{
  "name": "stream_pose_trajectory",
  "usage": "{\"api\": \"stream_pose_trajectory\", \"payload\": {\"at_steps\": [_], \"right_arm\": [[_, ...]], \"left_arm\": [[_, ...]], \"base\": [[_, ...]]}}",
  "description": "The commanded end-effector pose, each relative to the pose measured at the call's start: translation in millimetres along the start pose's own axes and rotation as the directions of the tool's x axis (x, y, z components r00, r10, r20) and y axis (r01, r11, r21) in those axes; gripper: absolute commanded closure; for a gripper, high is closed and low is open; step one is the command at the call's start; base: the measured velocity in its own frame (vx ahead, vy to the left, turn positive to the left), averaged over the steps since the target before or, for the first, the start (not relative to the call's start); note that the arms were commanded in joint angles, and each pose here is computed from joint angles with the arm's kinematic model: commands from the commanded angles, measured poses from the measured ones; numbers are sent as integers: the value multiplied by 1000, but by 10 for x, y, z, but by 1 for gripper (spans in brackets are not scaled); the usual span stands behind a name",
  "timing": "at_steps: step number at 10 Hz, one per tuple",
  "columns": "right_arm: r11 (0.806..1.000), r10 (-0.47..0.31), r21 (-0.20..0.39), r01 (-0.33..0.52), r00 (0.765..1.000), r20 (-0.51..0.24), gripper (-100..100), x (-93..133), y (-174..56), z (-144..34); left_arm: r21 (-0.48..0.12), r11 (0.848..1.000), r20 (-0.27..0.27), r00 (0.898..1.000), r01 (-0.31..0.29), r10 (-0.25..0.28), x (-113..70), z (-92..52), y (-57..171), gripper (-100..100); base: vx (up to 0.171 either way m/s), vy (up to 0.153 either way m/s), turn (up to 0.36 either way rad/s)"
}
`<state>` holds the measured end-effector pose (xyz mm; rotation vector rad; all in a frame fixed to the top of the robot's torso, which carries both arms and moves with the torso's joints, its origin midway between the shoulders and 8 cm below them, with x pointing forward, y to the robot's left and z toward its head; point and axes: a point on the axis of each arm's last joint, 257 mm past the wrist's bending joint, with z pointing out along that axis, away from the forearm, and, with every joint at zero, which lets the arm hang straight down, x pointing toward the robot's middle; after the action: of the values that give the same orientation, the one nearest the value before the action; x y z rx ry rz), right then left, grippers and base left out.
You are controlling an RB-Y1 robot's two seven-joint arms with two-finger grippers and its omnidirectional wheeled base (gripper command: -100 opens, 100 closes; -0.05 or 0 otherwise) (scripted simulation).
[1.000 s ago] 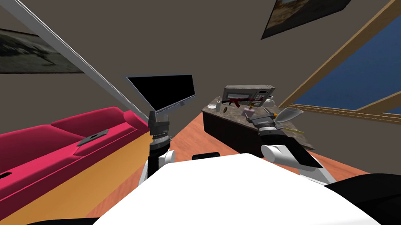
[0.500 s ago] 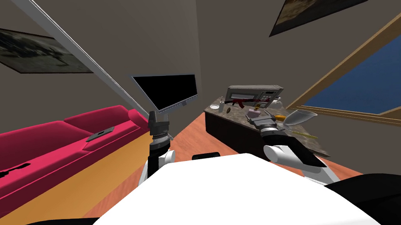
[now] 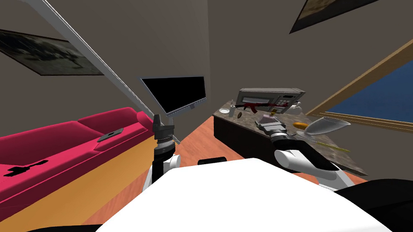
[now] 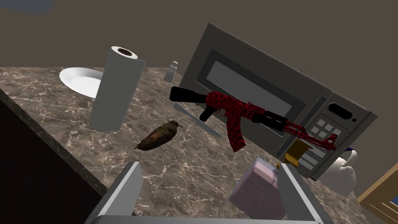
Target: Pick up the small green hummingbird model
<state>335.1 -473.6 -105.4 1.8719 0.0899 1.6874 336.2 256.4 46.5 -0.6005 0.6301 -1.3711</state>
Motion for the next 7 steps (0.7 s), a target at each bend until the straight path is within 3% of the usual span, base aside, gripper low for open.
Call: {"api": "stream_pose_trajectory", "payload": {"at_steps": [1, 2, 3, 5, 7], "right_arm": [[999, 45, 3, -45, 998, 41, -100, -129, 23, 20], [999, 54, 3, -55, 998, 41, -100, -129, 23, 20], [997, 83, -5, -83, 992, 98, -100, -313, 92, 27], [992, 129, -21, -127, 981, 146, -100, -478, 173, 31], [985, 173, -24, -172, 971, 167, -100, -531, 153, 22]], "left_arm": [[0, 1000, 0, 1000, 0, 0, 0, 0, 0, 0], [0, 1000, 0, 1000, 0, 0, 0, 0, 0, 0], [0, 1000, 0, 1000, 0, 0, 0, 0, 0, 0], [0, 1000, 0, 1000, 0, 0, 0, 0, 0, 0], [0, 1000, 0, 1000, 0, 0, 0, 0, 0, 0]], "base": [[64, 28, 96], [41, 11, 2], [86, 7, 144], [100, 24, 105], [73, 19, 22]]}}
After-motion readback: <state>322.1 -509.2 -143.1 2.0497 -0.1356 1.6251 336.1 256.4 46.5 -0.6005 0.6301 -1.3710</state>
